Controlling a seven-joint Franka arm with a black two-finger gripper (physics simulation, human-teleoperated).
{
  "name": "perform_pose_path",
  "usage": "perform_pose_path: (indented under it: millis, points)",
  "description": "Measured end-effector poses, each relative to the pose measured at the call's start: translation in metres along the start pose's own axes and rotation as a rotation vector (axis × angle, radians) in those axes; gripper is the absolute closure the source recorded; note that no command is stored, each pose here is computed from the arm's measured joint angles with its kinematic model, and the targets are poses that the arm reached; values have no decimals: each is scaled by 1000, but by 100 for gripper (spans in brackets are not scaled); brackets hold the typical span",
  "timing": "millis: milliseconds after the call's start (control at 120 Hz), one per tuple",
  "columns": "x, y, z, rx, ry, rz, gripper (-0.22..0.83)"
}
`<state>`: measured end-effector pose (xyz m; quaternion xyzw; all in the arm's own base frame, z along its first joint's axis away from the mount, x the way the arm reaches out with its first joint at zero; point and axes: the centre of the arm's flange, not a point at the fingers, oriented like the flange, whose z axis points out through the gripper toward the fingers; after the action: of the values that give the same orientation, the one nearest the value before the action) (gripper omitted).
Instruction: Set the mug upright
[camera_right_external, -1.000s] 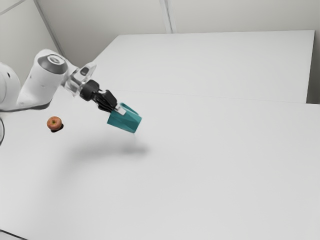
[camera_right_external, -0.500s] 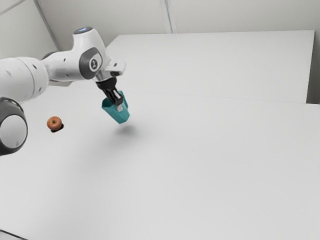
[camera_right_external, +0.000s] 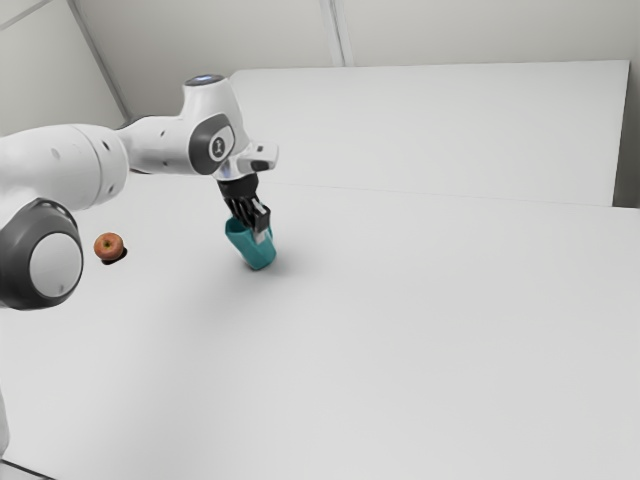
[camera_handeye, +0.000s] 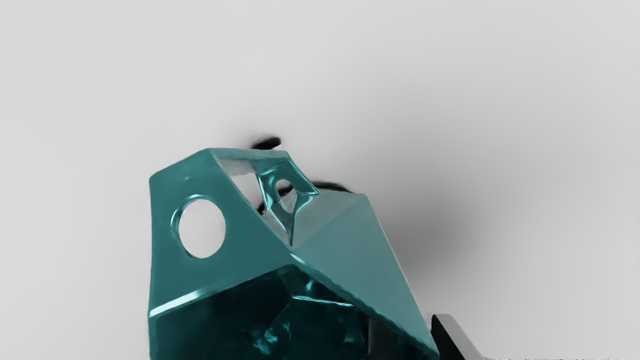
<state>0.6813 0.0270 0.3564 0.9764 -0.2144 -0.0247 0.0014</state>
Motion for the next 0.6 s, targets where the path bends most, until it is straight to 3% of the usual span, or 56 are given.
perform_pose_path:
  millis: [125, 242, 433, 600]
  points:
    - [1, 2, 1, -7, -14, -23, 37]
    - [4, 2, -12, 1, 0, -40, 21]
    - [11, -5, -77, 32, 56, -69, 9]
    - [2, 24, -176, 44, 117, -59, 4]
